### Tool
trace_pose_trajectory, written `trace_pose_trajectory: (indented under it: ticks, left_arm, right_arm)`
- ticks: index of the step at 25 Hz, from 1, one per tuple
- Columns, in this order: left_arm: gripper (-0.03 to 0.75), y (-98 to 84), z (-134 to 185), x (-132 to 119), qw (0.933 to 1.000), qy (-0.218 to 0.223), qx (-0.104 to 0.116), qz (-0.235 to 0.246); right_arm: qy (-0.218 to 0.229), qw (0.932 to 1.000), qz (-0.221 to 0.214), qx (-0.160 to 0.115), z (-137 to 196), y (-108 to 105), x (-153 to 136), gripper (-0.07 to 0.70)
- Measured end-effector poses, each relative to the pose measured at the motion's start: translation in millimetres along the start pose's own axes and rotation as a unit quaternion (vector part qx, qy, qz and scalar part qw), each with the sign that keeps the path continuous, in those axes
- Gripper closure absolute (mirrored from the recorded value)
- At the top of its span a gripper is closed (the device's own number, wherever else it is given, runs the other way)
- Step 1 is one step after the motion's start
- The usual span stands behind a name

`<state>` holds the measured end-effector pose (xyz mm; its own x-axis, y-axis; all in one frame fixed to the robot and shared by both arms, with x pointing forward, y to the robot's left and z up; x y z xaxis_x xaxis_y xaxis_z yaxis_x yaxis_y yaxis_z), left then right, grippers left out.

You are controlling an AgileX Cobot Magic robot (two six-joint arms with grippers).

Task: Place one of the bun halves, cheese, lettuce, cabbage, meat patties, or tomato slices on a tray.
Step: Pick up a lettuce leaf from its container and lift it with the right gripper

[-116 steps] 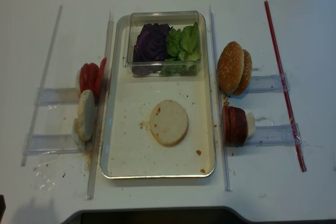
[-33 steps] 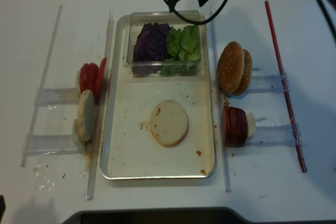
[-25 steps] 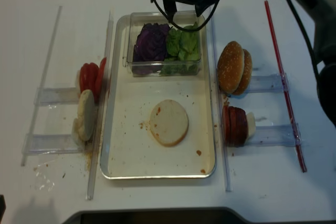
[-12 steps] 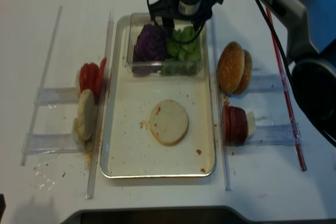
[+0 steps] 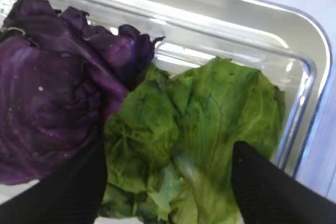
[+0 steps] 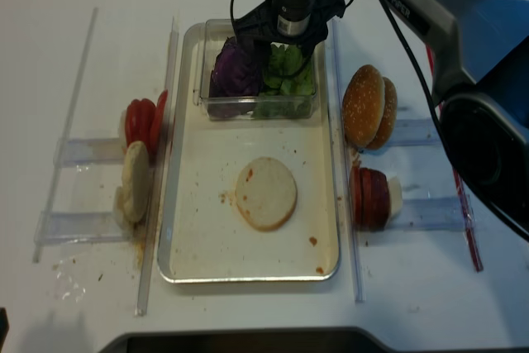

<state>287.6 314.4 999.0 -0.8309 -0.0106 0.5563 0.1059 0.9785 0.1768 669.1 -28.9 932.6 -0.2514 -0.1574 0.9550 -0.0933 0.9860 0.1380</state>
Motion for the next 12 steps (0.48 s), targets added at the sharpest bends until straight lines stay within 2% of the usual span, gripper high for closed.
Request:
trace_pose_trajectory:
  ticks: [12]
  left_arm:
    - [0.429, 0.0, 0, 0, 1.0000, 0.000, 0.000, 0.000]
  right_arm:
    - [0.011, 0.9999, 0.006, 0.000, 2, -1, -18, 0.151]
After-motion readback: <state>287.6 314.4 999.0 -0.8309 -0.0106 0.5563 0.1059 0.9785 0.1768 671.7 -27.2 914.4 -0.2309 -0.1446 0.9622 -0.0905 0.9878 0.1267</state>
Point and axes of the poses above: a point on each arm's last joint axis where the gripper is mounted, x pointing back along that axis away from the gripper, y along the wrist's bending axis when the last joint is at zero, z = x × y, the point moved 7 cm from there along -x, pointing out along that axis toward the gripper, and after that the axes turned 10 degrees about -x, right-handed, at the moved point
